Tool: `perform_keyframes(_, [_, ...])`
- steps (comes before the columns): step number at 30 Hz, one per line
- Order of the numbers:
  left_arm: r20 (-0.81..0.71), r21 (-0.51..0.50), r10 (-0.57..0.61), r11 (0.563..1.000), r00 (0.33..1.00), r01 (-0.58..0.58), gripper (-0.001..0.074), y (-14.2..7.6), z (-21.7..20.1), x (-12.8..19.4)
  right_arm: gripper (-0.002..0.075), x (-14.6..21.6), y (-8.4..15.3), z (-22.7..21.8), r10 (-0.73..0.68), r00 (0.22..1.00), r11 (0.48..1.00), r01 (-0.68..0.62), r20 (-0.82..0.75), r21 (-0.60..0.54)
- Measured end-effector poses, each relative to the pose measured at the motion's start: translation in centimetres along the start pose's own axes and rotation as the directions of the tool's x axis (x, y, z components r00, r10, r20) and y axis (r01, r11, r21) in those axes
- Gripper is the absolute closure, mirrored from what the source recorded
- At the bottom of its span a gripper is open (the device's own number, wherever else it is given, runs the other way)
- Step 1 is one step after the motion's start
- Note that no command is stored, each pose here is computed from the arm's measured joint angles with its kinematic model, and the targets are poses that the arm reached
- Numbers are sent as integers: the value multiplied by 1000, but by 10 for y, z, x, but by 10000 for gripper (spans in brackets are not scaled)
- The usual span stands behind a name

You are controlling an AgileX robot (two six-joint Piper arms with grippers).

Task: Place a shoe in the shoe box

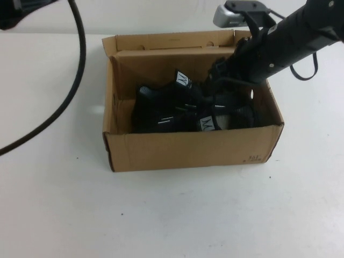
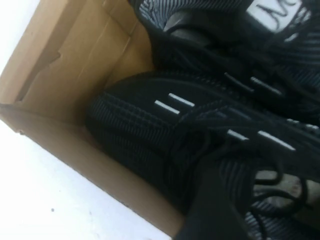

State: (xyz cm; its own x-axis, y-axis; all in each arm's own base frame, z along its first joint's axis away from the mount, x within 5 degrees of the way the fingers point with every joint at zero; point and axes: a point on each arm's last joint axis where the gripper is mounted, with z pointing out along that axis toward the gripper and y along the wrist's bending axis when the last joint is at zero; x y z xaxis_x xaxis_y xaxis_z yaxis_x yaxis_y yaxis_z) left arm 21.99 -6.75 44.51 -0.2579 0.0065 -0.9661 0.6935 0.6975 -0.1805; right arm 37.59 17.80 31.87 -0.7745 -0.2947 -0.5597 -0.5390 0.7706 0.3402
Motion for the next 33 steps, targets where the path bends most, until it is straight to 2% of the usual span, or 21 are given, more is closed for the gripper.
perform_keyframes(5, [53, -2, 59, 998, 997, -59, 736, -19, -19, -11, 330, -1, 2, -8, -18, 1000, 1000, 18, 17, 16])
perform_keyframes(7, [59, -10, 91, 996, 994, -91, 736, -26, -26, -13, 366, -2, 2, -9, -21, 1000, 1000, 21, 21, 21])
perform_keyframes(9, [55, -19, 121, 993, 991, -121, 736, -31, -32, -13, 431, -2, 3, -12, -31, 999, 999, 30, 25, 28])
perform_keyframes(13, [49, -16, 169, 986, 984, -168, 736, -43, -41, -13, 633, -7, 6, -32, -69, 995, 996, 65, 76, 55])
perform_keyframes(16, [24, 15, 219, 976, 976, -219, 736, -54, -46, -10, 711, -15, 6, -58, -95, 986, 993, 83, 137, 90])
perform_keyframes(21, [-55, 52, 333, 942, 941, -330, 736, -68, -50, -2, 736, -19, 11, -106, -160, 968, 977, 126, 194, 174])
perform_keyframes(25, [-126, 44, 401, 916, 908, -398, 736, -67, -51, 4, 740, -10, 23, -143, -227, 949, 951, 168, 219, 258])
perform_keyframes(30, [-152, 32, 467, 883, 871, -468, 736, -72, -59, 6, 741, 13, 44, -189, -273, 897, 935, 162, 348, 316])
perform_keyframes(33, [-145, 21, 510, 858, 848, -513, 736, -81, -72, 7, 742, 40, 55, -210, -296, 851, 927, 146, 435, 345])
